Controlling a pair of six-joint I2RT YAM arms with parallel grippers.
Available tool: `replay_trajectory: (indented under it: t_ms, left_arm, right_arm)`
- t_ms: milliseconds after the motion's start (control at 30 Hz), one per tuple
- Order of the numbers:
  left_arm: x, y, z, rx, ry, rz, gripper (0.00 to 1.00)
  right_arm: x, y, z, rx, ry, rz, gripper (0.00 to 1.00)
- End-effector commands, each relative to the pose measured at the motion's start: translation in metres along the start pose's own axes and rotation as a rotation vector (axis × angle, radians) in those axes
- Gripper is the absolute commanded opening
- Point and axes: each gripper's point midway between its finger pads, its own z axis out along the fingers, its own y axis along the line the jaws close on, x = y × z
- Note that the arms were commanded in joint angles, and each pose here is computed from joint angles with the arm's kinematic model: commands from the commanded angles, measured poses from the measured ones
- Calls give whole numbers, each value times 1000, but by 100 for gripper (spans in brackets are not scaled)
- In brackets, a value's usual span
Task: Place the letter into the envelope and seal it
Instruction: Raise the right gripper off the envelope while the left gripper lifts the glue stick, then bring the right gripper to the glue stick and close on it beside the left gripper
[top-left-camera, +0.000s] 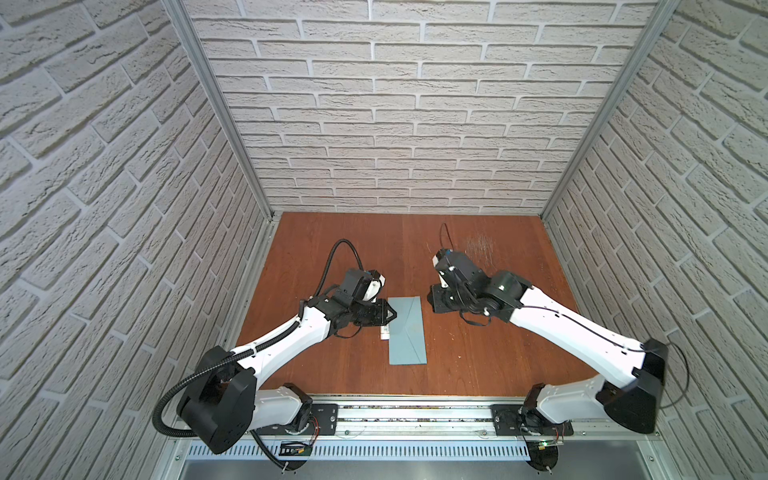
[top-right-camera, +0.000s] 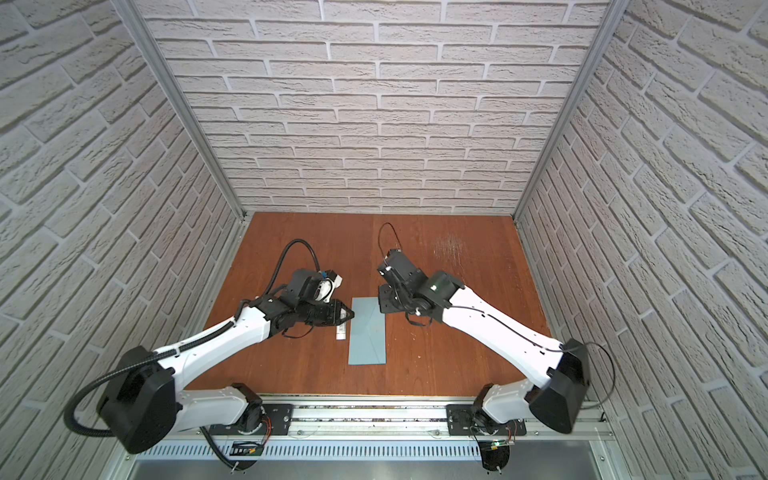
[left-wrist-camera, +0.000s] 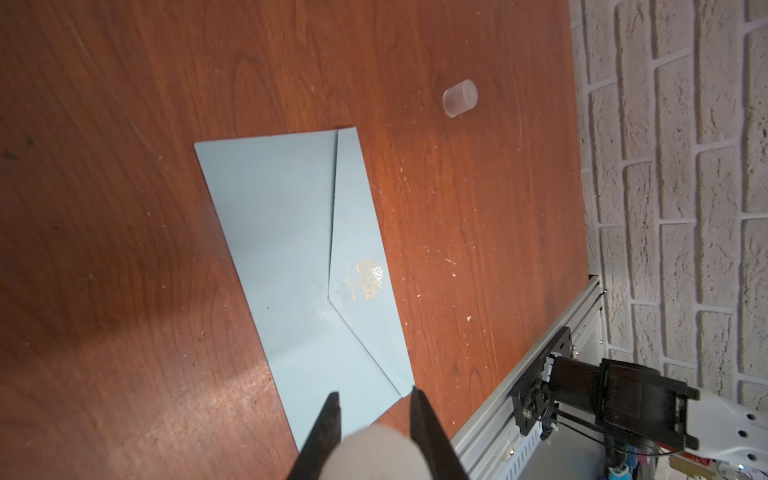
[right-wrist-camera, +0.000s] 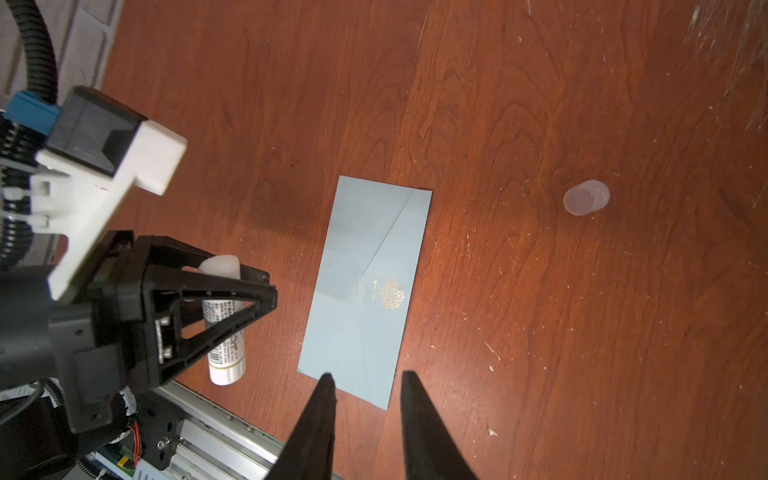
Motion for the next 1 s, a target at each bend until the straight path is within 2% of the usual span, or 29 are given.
replay_trajectory:
  t_ms: [0, 167, 333, 533, 667, 767, 967]
  left_arm:
    - [-30, -26, -17, 41, -143, 74, 0]
    - [-52, -54, -32, 101, -290, 179, 0]
    - [-69, -86, -41, 200, -400, 296, 0]
    - [-85, -121, -46, 346, -471, 392, 0]
    - [-92, -140, -49, 425, -496, 439, 0]
    - [-97, -151, -50, 472, -496, 462, 0]
    - [-111, -171, -51, 581, -479, 473, 0]
  right_arm:
    - [-28, 6, -24, -118, -265, -32, 34]
    - [-22, -6, -47, -210, -472, -63, 37]
    - [-2, 15, -59, -405, -514, -186, 31]
    - [11, 31, -48, -532, -539, -223, 50]
    - [12, 41, -49, -634, -625, -222, 60]
    - [8, 43, -50, -650, -675, -232, 67]
    - [-1, 57, -39, -667, -656, -242, 71]
